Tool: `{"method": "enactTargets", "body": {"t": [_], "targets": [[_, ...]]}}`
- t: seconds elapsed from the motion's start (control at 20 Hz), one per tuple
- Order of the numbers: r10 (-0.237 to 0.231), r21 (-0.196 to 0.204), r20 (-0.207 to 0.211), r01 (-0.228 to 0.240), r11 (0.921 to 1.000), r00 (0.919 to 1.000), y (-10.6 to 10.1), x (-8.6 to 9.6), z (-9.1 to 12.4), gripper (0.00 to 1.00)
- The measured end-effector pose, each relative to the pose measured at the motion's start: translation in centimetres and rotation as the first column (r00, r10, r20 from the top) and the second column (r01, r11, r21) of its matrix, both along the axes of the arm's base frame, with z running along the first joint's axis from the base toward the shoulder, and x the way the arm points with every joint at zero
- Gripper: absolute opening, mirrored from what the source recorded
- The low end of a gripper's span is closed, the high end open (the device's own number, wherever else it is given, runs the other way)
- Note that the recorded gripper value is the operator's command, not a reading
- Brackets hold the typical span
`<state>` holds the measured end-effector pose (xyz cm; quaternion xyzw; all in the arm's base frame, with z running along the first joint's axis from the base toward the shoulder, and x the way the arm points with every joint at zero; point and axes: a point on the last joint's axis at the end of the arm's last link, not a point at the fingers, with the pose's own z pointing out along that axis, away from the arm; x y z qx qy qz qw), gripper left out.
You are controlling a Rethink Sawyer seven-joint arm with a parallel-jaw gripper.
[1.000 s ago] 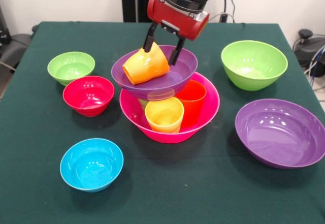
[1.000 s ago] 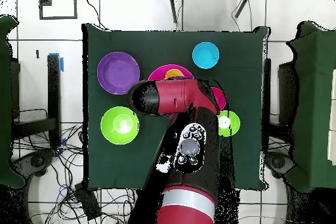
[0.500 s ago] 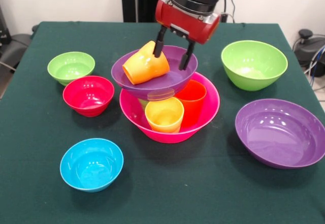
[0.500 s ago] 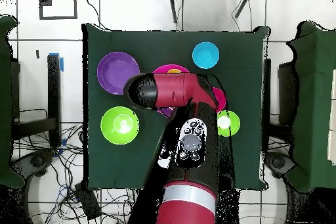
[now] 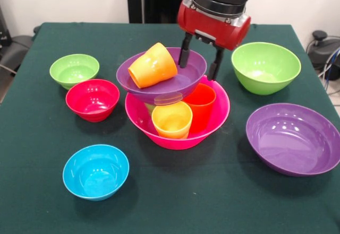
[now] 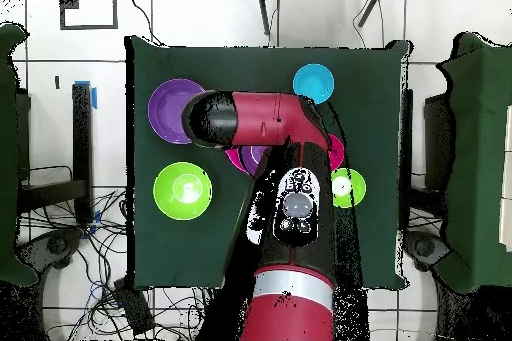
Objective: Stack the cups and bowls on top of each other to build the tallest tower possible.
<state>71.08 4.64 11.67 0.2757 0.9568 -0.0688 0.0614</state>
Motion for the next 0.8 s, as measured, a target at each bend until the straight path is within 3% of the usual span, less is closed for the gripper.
{"method": "enactTargets", "body": {"t": [0.2,0.8], "targets": [[-0.011,0.021,0.008,0.011,0.9997,0.9999,0.2,1.0,0.6,1.0],[-0.005,0.007,0.015,0.005,1.0,0.9999,0.2,1.2,0.8,1.0]]}}
